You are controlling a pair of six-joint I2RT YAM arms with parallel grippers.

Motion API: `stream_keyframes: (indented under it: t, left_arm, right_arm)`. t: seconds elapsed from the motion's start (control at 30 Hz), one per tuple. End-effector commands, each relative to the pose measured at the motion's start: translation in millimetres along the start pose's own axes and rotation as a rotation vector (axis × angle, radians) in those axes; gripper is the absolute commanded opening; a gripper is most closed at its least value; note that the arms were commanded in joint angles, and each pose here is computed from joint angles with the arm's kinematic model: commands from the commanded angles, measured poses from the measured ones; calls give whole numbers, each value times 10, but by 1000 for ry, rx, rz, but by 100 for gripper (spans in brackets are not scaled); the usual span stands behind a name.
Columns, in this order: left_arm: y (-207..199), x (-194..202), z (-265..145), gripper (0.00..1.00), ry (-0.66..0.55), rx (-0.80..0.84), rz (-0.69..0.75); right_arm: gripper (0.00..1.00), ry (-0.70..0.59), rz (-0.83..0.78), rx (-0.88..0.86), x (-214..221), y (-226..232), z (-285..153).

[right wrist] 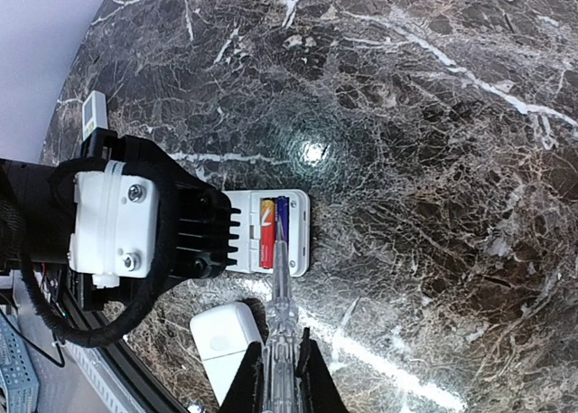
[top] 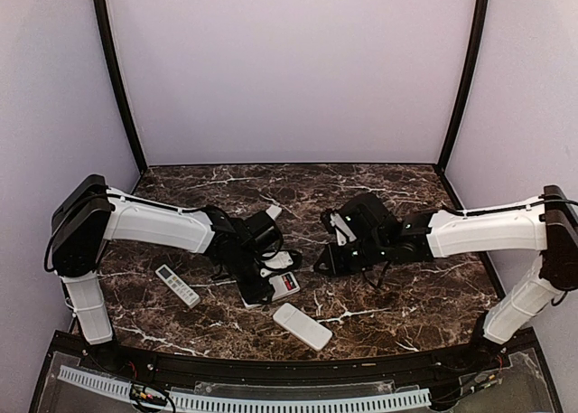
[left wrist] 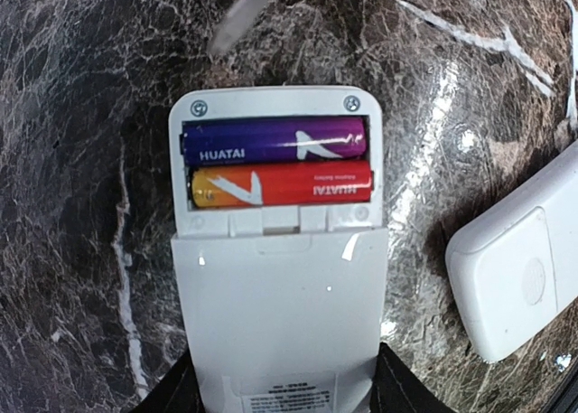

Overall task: Unload the batteries from the remote control
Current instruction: Hold the remote control without the battery cover at the center of the board, then remove the battery from the remote control without the battery cover.

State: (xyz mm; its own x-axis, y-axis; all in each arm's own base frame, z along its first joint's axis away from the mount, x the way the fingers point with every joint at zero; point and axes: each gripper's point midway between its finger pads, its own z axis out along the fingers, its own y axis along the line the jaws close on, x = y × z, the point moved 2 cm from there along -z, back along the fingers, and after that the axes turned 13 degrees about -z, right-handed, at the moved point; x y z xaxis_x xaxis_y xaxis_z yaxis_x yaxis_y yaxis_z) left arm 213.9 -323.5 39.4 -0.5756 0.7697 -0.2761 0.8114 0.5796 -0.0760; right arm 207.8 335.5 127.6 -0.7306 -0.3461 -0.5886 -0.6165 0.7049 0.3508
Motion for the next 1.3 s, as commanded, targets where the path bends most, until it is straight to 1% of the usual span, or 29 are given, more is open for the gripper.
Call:
stream_keyframes:
  t: [0.0,0.23,0.77,0.97,1.13,1.27]
  left_arm:
    - [-270,51,195,27,10,90,73]
    - [-264,47,190,27,9,88,75]
    - [-248,38,179,26,11,75,77]
    - [-247,36,179,25,11,73,79]
    - [-246,37,176,25,12,74,78]
    - [-253,42,176,25,15,76,80]
  right_arm:
    - [0,49,-76,-41,10,72,86]
    - [0,69,-92,-51,30,93,96]
    - [0,136,-113,13,105,34,192]
    - [0,178,-125,66,143,21,256]
    - [0,234,-104,117,206,14,310]
    - [0,227,-56,53,253,94,401]
